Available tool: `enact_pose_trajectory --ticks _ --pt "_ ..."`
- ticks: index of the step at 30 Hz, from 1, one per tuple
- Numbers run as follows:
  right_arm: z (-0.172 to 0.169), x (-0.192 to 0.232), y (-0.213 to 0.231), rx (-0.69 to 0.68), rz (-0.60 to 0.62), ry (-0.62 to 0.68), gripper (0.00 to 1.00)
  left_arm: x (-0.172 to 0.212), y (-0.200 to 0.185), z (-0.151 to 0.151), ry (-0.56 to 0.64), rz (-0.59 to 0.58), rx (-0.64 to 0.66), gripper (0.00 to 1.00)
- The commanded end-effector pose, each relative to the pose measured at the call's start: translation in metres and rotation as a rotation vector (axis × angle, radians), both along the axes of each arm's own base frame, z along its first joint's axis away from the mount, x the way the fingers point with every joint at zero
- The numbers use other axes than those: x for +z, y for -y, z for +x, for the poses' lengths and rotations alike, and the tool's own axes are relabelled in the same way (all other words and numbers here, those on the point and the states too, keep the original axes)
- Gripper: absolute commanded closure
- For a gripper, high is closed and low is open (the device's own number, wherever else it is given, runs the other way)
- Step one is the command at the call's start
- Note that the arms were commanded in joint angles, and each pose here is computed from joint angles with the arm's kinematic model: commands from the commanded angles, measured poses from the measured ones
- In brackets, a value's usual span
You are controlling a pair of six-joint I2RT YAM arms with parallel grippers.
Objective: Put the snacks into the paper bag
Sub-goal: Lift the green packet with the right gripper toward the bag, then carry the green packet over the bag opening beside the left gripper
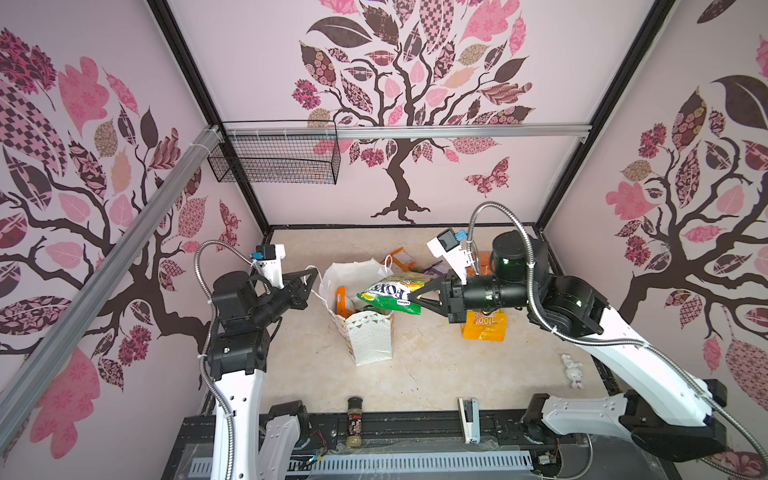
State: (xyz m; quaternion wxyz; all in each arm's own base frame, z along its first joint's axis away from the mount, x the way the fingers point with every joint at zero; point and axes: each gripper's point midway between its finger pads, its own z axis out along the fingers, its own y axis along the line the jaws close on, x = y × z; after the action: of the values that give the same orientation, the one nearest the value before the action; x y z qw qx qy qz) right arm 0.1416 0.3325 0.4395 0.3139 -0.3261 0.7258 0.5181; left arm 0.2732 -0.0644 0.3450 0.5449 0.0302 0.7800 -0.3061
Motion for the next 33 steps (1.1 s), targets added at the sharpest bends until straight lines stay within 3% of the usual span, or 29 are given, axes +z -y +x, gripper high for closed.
enact_pose_trajectory --ticks 1,6,18,26,33 --pt "-0.011 0.026 -0.019 0.02 0.042 0.086 1.0 0.005 0.0 0.0 0.032 0.005 -0.01 1.0" --pt "-0.013 0.029 -0.047 -0.006 0.034 0.108 1.0 0.011 0.008 -0.005 0.055 -0.016 -0.059 1.0" --pt "0.034 -0.003 -0.071 -0.425 -0.237 0.244 1.0 0.014 0.014 -0.009 0.068 -0.018 -0.095 1.0" --pt "0.054 -0.029 -0.079 -0.5 -0.511 0.37 1.0 0.016 0.017 -0.011 0.077 -0.032 -0.12 1.0" --pt "0.062 -0.039 -0.088 -0.479 -0.608 0.451 1.0 0.015 0.016 -0.01 0.074 -0.026 -0.113 1.0"
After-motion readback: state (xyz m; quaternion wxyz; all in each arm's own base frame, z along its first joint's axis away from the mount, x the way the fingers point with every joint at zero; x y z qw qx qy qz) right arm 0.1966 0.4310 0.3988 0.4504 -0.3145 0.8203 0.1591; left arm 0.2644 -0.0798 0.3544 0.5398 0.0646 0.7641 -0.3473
